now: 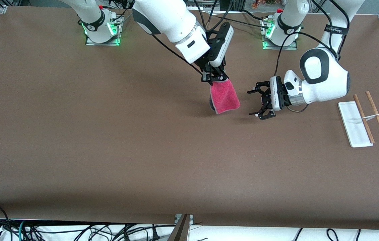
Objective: Pass towel and hang on rack
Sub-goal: 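Hold the towel up while the left gripper reaches and grasps it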
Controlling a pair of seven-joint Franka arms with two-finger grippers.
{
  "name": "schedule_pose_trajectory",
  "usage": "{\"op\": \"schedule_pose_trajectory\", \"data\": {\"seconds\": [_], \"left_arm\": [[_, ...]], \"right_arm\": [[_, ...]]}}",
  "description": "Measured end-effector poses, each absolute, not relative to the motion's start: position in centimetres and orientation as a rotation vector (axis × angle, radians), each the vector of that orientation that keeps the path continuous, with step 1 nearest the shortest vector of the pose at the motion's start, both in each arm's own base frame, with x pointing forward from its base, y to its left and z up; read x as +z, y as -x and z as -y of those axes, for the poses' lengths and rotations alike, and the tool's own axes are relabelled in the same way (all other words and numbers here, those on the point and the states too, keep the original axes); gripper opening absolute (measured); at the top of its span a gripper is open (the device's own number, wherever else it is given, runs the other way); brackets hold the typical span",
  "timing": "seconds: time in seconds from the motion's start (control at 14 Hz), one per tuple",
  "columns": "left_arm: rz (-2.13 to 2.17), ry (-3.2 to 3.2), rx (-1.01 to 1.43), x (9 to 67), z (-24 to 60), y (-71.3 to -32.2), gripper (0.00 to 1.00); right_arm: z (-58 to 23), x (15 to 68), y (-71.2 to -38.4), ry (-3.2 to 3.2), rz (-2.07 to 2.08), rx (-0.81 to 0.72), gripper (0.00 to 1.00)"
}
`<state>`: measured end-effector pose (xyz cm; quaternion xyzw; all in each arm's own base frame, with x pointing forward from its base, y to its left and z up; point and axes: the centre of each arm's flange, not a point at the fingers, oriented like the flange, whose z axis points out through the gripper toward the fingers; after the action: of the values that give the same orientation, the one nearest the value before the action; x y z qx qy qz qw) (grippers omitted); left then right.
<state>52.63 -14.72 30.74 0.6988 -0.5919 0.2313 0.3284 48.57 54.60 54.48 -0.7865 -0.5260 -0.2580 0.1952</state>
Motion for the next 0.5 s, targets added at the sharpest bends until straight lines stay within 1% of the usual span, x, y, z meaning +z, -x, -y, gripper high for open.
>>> {"op": "schedule_pose_trajectory", "data": {"seconds": [0.5], "left_arm": [[1.598,-1.841,0.655,31.0,18.2,-52.3,1.00]], "right_arm": [[-54.6,54.7,-48.6,2.202,1.469,-0.731,0.01]]}}
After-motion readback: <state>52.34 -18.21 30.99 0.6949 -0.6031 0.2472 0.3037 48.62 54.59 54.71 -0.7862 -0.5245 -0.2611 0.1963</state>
